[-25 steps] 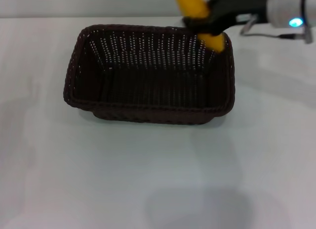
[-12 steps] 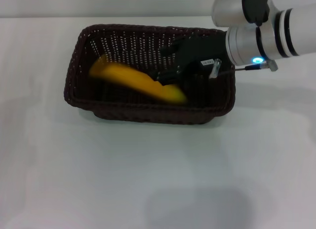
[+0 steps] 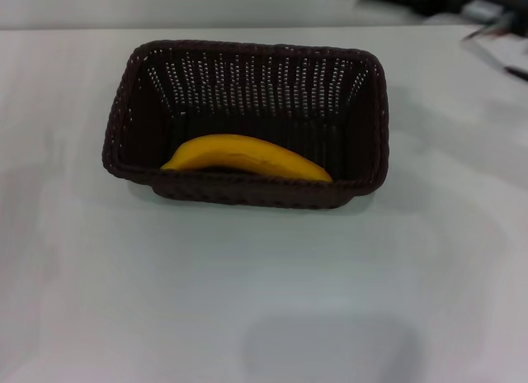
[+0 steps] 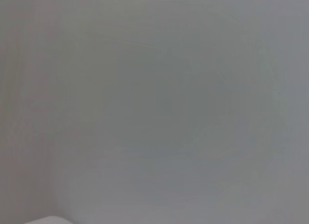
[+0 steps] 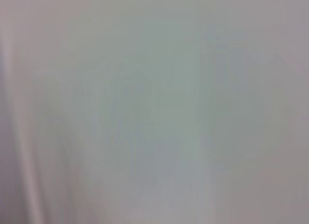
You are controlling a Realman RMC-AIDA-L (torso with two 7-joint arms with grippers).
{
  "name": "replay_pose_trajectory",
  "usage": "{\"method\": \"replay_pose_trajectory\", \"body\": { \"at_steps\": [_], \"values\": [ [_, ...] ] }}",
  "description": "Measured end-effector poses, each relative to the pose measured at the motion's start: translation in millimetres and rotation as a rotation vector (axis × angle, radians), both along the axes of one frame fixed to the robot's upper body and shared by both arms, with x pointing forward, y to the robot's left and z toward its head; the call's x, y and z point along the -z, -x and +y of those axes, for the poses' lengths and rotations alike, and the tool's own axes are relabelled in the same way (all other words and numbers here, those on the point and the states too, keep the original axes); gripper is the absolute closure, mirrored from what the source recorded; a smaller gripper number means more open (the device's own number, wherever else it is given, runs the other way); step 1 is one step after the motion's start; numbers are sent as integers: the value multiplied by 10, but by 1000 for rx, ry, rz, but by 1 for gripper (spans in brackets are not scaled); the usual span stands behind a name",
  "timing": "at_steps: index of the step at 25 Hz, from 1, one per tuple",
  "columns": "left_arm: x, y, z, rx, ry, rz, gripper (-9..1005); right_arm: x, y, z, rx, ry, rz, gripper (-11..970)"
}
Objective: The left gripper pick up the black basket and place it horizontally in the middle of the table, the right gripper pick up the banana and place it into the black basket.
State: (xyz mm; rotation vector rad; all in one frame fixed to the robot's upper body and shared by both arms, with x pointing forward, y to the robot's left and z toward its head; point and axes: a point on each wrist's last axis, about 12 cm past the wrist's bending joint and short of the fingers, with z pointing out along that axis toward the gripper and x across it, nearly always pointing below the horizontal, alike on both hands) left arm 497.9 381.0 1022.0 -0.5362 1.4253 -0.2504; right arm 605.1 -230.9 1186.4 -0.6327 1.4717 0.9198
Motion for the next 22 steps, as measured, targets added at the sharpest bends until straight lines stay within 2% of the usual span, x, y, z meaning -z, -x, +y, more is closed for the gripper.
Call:
{"method": "replay_pose_trajectory", "body": {
  "at_steps": [3,6,8,10,11,14,17,22],
  "values": [
    [9,11,-5,-1,2,2,296,122,117,-410,97,-264,-31,92],
    [15,20,-10,-1,4,3,296,376,243,-777,276,-382,-89,88],
    [25,30,-17,-1,7,5,296,578,327,-962,434,-337,-147,86],
    [35,40,-22,-1,9,8,296,795,410,-1083,583,-236,-184,85],
    [41,48,-22,-2,8,11,296,957,469,-1156,688,-153,-189,85],
    [55,73,-14,-6,4,16,296,1254,573,-1243,854,15,-151,85],
    [75,103,-18,2,-1,27,296,1467,721,-1255,924,55,-74,85],
    [106,136,-49,32,-19,47,296,1575,877,-1257,928,56,-40,85]
  ]
}}
